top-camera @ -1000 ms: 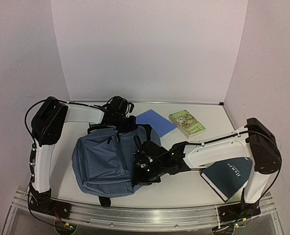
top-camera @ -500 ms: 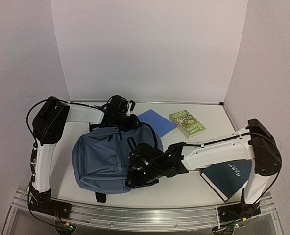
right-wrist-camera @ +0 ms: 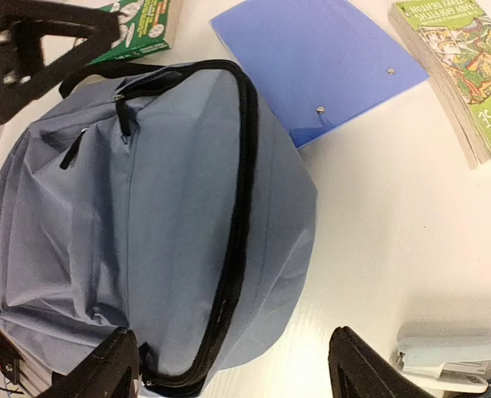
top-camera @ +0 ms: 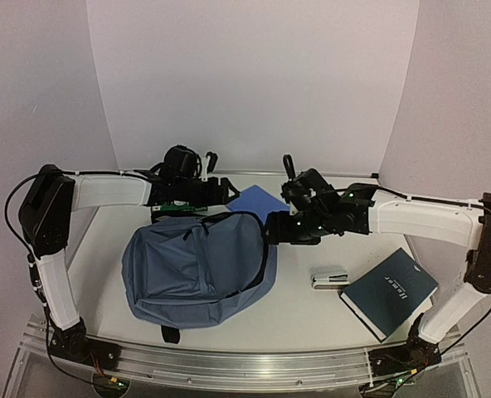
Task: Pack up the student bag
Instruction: Unzip the student bag at the center of the board.
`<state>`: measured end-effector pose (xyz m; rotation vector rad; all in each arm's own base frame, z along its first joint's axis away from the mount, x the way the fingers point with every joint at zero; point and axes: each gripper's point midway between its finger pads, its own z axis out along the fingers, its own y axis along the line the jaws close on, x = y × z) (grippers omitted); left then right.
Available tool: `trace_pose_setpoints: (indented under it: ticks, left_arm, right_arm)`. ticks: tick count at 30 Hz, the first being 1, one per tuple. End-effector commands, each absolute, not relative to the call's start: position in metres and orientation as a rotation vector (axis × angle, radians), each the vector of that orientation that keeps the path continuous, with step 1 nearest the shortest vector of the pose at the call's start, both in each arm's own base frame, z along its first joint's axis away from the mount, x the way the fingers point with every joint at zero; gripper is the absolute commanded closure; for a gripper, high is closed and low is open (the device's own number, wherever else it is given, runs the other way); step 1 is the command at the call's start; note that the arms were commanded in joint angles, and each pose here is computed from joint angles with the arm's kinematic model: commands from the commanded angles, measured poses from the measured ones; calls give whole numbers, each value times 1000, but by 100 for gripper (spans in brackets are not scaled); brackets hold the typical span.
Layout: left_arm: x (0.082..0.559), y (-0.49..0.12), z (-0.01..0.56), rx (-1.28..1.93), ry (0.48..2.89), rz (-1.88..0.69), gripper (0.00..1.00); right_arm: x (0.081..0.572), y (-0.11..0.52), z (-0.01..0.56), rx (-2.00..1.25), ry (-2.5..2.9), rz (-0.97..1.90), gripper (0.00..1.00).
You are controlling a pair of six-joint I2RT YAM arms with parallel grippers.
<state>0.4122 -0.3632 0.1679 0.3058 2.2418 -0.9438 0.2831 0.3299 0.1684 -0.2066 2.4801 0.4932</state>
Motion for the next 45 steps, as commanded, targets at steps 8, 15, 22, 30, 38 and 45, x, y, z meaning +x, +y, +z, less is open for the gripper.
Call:
trace_pose_setpoints:
  ticks: [8,15,22,30,38,45]
  left_arm:
    - [356,-380,163,265,2336,-1086,18]
    - [343,-389,158,273,2354,-1116,18]
    - [335,-401,158,302,2352,-1140,18]
    - [326,-405,161,313,2358,-1162,17]
    - [321,-411,160,320,2367,-1210,16]
    - [320,-423,161,338,2350,-1269,12]
  right_arm:
    - [304,322,115,-286,2547,392,42]
    - [307,309,104,-217,2559,363,47]
    - [307,319,91,-227,2579,421,47]
    - [304,341,111,-245,2547,590,47]
    - [301,347,108,-262,2556,636,45]
    - [299,352,113,-258,2540,691,43]
